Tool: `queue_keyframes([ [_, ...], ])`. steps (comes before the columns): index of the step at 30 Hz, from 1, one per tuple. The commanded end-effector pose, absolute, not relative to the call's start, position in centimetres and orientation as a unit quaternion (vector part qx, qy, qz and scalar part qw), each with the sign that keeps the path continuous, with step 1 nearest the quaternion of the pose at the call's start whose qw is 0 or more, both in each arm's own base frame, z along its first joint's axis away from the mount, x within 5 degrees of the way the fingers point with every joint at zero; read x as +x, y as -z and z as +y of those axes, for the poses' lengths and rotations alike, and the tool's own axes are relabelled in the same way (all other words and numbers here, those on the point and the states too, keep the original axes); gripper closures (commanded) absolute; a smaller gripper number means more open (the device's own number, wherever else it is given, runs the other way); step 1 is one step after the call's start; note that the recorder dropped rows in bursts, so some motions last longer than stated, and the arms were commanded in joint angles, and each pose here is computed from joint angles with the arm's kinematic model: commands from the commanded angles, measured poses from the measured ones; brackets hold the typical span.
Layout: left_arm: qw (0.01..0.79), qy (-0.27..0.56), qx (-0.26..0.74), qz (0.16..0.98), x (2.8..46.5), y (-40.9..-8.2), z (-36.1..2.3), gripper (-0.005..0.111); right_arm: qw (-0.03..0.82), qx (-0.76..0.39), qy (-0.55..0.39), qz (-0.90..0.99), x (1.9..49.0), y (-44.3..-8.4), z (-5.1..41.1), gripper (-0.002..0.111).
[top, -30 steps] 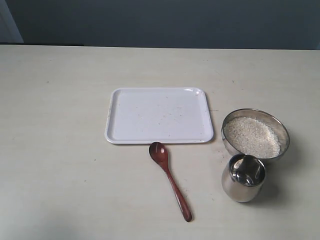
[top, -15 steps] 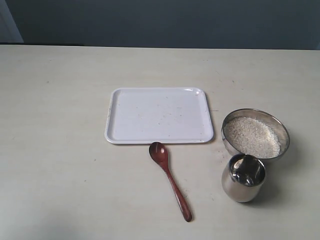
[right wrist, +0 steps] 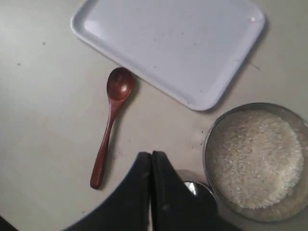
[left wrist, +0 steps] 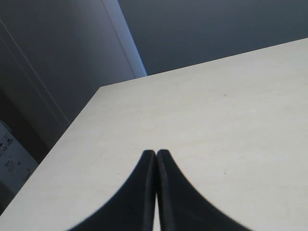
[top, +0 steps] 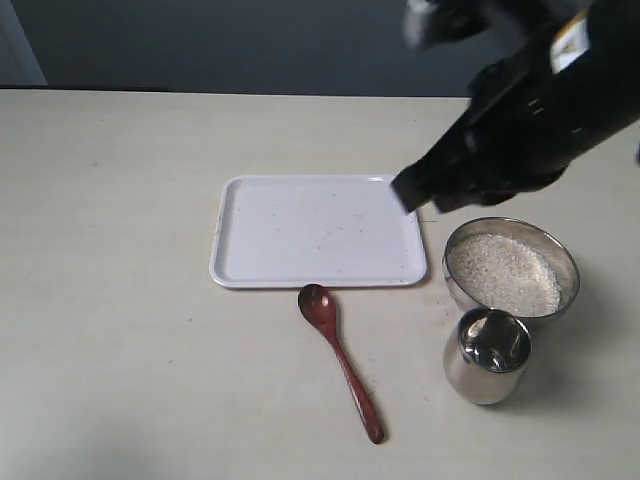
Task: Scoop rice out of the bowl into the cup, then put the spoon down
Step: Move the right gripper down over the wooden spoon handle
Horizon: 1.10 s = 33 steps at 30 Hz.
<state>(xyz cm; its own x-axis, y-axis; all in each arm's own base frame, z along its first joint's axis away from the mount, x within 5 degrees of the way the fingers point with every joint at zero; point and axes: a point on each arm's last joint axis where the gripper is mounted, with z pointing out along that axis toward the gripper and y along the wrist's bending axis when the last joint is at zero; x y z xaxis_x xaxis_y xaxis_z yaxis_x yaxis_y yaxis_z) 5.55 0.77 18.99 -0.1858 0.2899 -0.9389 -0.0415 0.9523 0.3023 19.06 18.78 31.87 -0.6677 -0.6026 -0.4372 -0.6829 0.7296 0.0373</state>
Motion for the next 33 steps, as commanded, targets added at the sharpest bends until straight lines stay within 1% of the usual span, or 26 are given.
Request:
queue_keyframes([
  [1, 0.636, -0.128, 0.079, 0.757, 5.6, -19.1, 0.7, 0.106, 0.167, -0.361, -0.035, 0.917, 19.5, -27.6, 22.5, 0.109],
  [7, 0.636, -0.128, 0.079, 0.757, 5.6, -19.1, 0.7, 0.106, 0.098, -0.356, -0.041, 0.929, 20.2, -22.9, 24.9, 0.109],
  [8, 0.636, -0.128, 0.079, 0.757, 5.6, -19.1, 0.7, 0.106, 0.081, -0.361, -0.044, 0.928, 20.1, -22.2, 25.2, 0.107],
  [10, 0.636, -0.128, 0.079, 0.757, 5.6, -19.1, 0.7, 0.106, 0.055, -0.370, -0.056, 0.926, 20.0, -21.1, 25.7, 0.096],
  [14, 0.636, -0.128, 0.079, 0.757, 5.6, -19.1, 0.7, 0.106, 0.026, -0.355, -0.075, 0.931, 19.9, -19.5, 26.5, 0.066],
  [15, 0.636, -0.128, 0.079, 0.757, 5.6, -19.1, 0.7, 0.106, 0.013, -0.351, -0.075, 0.933, 19.8, -19.1, 26.6, 0.062],
  [16, 0.636, -0.128, 0.079, 0.757, 5.6, -19.1, 0.7, 0.106, 0.003, -0.349, -0.074, 0.934, 19.7, -18.8, 26.6, 0.060],
  [21, 0.636, -0.128, 0.079, 0.757, 5.6, -19.1, 0.7, 0.106, -0.026, -0.353, -0.071, 0.932, 18.9, -17.3, 27.5, 0.060],
  [27, 0.636, -0.128, 0.079, 0.757, 5.6, -19.1, 0.7, 0.106, -0.027, -0.382, -0.052, 0.922, 17.6, -16.1, 28.7, 0.060],
  [33, 0.636, -0.128, 0.079, 0.757, 5.6, -19.1, 0.7, 0.106, -0.024, -0.364, -0.029, 0.931, 17.1, -14.7, 28.3, 0.060],
])
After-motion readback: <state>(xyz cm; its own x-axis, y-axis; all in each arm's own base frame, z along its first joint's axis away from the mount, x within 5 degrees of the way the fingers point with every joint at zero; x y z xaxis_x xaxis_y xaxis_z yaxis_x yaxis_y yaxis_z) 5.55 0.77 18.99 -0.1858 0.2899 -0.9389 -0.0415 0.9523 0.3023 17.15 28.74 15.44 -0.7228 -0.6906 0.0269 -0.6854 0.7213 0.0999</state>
